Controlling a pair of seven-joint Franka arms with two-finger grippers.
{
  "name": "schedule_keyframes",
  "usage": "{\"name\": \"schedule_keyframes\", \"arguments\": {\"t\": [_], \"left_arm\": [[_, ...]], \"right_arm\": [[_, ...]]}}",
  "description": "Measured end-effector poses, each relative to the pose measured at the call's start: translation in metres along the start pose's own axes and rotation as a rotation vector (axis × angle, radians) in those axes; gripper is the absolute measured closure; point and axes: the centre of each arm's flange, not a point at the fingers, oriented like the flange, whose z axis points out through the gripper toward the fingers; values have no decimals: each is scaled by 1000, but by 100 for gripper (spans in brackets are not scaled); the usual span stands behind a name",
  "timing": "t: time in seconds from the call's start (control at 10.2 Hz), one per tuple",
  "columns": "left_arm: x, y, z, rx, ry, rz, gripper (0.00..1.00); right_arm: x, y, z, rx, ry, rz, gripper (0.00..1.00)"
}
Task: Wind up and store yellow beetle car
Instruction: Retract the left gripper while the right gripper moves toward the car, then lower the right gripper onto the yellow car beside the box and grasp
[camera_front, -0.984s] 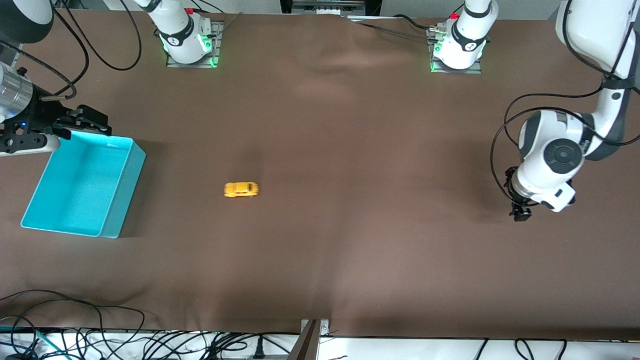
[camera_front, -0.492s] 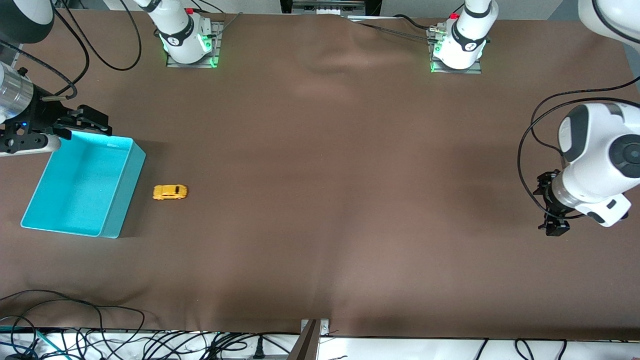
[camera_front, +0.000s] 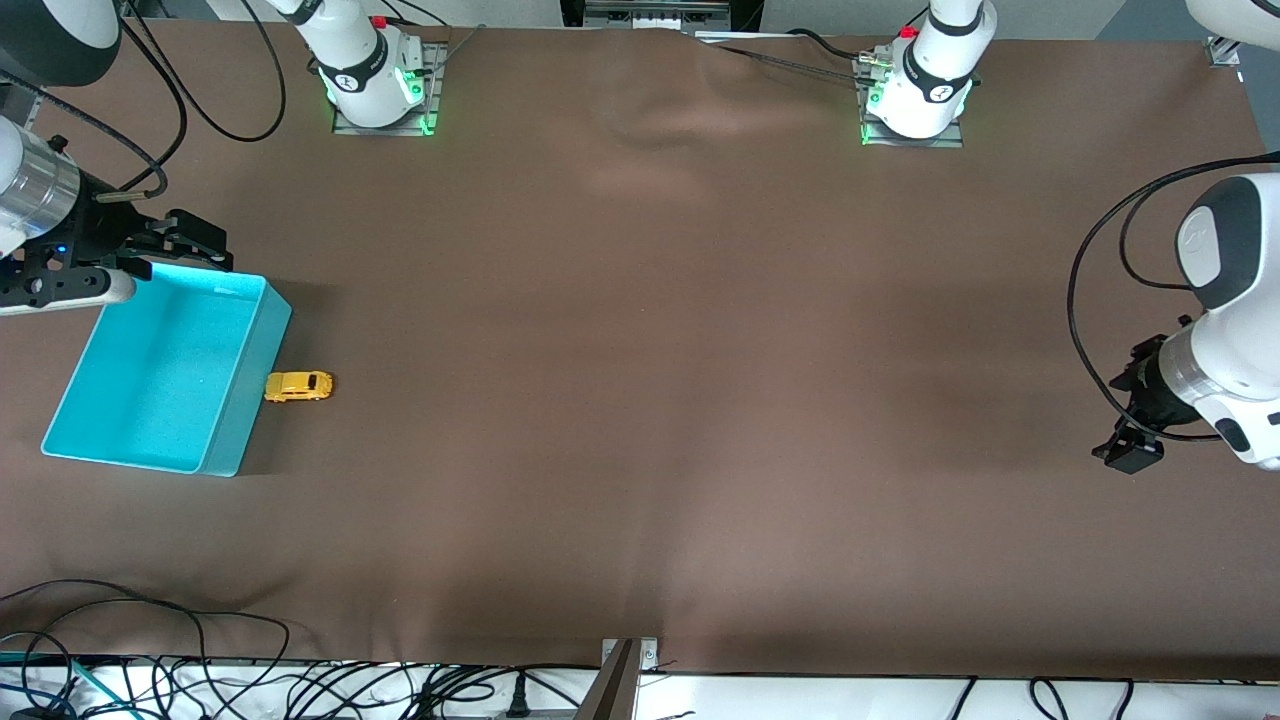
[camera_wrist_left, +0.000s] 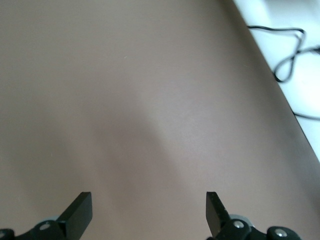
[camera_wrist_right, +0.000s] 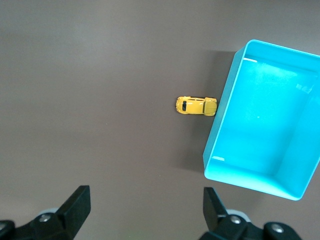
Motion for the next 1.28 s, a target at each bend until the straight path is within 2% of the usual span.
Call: {"name": "schedule_keyframes", "arguments": {"t": [0.2,0.39,0.59,0.79,0.98,1.28], "left_arm": [[1,-1,-20,18,-13,228,0],[-1,-7,-41,56,-61,462,0],[-10,-7,-53,22,-138,622,0],[-18,-7,-64,-22,-177,695,0],[-23,-7,-67,-26,-186,715,0],[-24,-8,-71,-34,-189,757,0]], "right_arm": [[12,-4,15,-8,0,-10,0],[32,-5,46,-15,21,-25,0],[39,2,87,-21,29,-90,0],[37,22,124,-28,51,-214,0],[32,42,168,-46,86,-372,0],[29,63,216,-76,93,-731,0]]}}
